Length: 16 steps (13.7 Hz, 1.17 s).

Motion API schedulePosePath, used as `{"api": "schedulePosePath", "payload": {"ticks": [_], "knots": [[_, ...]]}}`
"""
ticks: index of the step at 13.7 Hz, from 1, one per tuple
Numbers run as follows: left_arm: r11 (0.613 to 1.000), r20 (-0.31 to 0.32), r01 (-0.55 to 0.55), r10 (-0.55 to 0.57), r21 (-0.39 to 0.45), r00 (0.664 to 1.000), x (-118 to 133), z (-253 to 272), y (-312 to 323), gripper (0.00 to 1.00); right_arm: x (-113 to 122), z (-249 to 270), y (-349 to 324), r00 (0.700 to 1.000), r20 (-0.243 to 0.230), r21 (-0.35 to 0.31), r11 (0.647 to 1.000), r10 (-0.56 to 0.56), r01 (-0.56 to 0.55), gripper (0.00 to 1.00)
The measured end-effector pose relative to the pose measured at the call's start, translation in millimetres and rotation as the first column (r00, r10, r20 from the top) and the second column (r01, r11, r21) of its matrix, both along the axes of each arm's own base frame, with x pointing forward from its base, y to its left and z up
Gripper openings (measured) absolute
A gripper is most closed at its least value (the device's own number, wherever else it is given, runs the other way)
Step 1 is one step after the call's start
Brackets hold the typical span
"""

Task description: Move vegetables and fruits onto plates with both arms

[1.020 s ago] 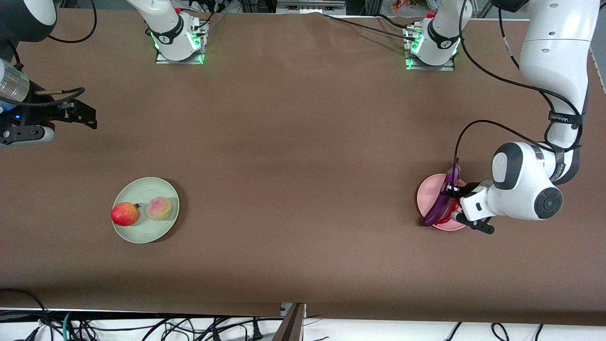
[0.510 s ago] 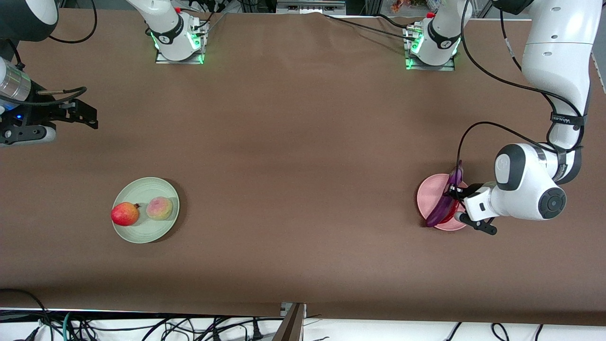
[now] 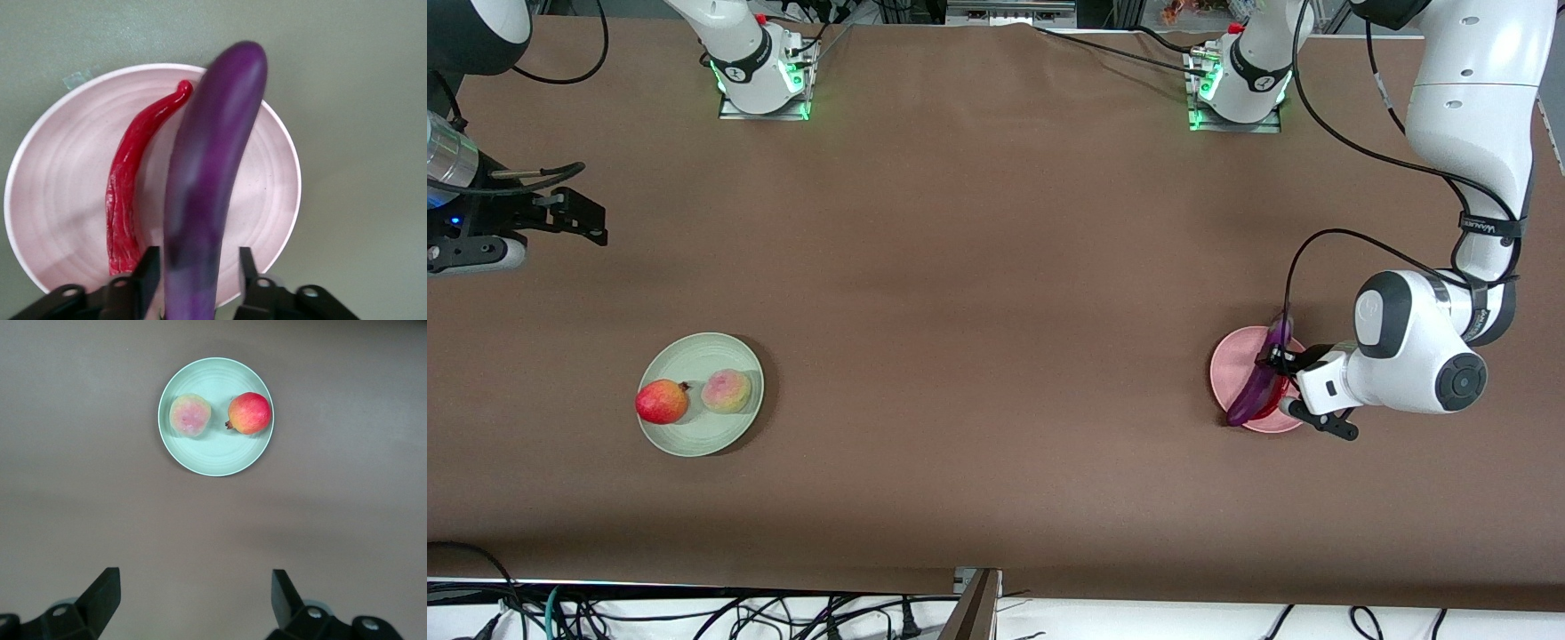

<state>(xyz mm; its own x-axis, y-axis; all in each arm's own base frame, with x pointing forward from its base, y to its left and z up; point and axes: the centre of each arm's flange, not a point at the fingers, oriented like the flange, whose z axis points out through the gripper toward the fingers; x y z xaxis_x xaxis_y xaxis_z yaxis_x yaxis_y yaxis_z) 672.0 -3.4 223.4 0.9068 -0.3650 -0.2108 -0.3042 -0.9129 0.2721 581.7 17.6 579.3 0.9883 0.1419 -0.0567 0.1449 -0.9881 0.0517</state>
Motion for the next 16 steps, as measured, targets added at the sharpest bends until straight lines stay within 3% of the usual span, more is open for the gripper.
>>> {"api": "schedulePosePath", "payload": {"ticks": [3, 8, 11, 12, 16], "knots": [[1.000, 0.001, -0.004, 0.004, 0.000, 1.000, 0, 0, 3, 0.68, 0, 0, 0, 1.000, 0.000, 0.000, 1.000, 0.001, -0.001, 1.00], [1.000, 0.001, -0.005, 0.005, 0.000, 1.000, 0, 0, 3, 0.73, 1, 0, 0, 1.000, 0.001, 0.000, 1.000, 0.002, -0.002, 1.00], [1.000, 0.008, -0.005, 0.005, -0.001, 1.000, 2, 3, 3, 0.97, 1, 1, 1, 1.000, 0.003, 0.000, 1.000, 0.004, -0.004, 1.00], [1.000, 0.017, -0.005, 0.005, -0.001, 1.000, 3, 9, 3, 1.00, 1, 1, 1, 1.000, 0.003, 0.000, 1.000, 0.005, -0.005, 1.00], [1.000, 0.075, -0.001, 0.001, 0.003, 0.997, 8, 60, 2, 1.00, 2, 1, 1, 1.000, 0.004, 0.001, 1.000, 0.006, -0.006, 1.00]]}}
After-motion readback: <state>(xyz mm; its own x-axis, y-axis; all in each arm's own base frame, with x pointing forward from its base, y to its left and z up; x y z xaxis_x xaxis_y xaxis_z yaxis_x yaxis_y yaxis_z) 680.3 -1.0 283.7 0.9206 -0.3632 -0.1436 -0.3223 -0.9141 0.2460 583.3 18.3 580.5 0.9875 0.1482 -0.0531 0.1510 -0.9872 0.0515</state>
